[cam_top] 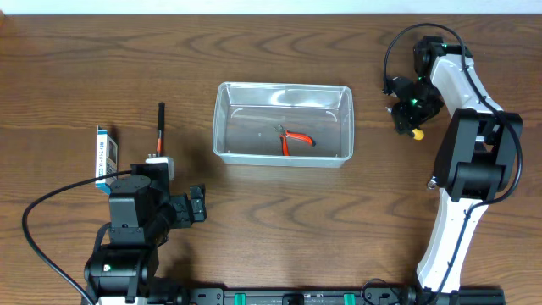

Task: Pack container
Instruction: 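Move the right gripper to the yellow-black screwdriver and grasp it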

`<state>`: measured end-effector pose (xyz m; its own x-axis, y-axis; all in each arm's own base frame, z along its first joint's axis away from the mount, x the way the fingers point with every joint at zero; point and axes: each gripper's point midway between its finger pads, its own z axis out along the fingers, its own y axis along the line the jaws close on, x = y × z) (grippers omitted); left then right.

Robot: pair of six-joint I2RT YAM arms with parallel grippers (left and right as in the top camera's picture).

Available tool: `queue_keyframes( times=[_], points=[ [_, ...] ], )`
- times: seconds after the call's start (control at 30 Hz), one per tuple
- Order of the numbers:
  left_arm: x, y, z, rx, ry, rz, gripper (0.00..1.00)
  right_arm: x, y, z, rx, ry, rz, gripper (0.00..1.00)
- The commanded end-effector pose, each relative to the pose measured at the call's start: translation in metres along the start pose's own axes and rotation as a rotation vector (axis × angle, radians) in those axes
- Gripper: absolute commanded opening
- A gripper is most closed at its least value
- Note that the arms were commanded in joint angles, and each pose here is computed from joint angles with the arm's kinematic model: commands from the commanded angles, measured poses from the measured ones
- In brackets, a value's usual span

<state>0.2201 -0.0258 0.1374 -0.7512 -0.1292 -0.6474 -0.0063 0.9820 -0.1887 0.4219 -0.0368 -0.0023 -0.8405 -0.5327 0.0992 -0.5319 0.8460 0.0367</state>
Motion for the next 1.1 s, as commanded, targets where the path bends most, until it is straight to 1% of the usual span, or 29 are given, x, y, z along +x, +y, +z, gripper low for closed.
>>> queue_keyframes(
  times=[0.0,0.13,0.23,0.4,0.47,0.53,0.6,0.63,0.67,0.7,0.9,1.0,1.07],
  points=[
    [-0.007,0.001,-0.005,-0.008,-0.022,-0.01,0.98,0.006,0.01,0.014,-0.057,0.019,0.007,0.42],
    [-0.007,0.001,-0.005,-0.008,-0.022,-0.01,0.98,0.006,0.01,0.014,-0.058,0.019,0.007,0.38],
    [-0.007,0.001,-0.005,-0.008,-0.022,-0.01,0.98,0.006,0.01,0.014,-0.058,0.019,0.008,0.29],
    [-0.007,0.001,-0.005,-0.008,-0.022,-0.01,0.98,0.006,0.01,0.014,-0.058,0.019,0.008,0.21],
    [-0.007,0.001,-0.005,-0.008,-0.022,-0.01,0.98,0.006,0.01,0.014,-0.058,0.019,0.013,0.15],
    [-0.007,0.001,-0.005,-0.008,-0.022,-0.01,0.98,0.006,0.01,0.014,-0.058,0.019,0.015,0.15],
    [-0.007,0.001,-0.005,-0.008,-0.022,-0.01,0.98,0.005,0.011,0.014,-0.061,0.017,0.015,0.12],
    [-0.007,0.001,-0.005,-0.008,-0.022,-0.01,0.98,0.005,0.011,0.014,-0.061,0.017,0.015,0.1],
    [-0.007,0.001,-0.005,-0.008,-0.022,-0.01,0.98,0.005,0.011,0.014,-0.061,0.017,0.015,0.04],
    [-0.007,0.001,-0.005,-0.008,-0.022,-0.01,0.98,0.005,0.011,0.014,-0.061,0.017,0.015,0.01],
    [-0.007,0.001,-0.005,-0.008,-0.022,-0.01,0.98,0.0,0.008,0.002,-0.044,-0.016,0.046,0.01],
    [-0.007,0.001,-0.005,-0.008,-0.022,-0.01,0.98,-0.007,0.006,-0.024,-0.013,-0.078,0.053,0.01],
    [-0.007,0.001,-0.005,-0.008,-0.022,-0.01,0.98,-0.013,0.004,-0.053,0.027,-0.139,0.05,0.01]
  ],
)
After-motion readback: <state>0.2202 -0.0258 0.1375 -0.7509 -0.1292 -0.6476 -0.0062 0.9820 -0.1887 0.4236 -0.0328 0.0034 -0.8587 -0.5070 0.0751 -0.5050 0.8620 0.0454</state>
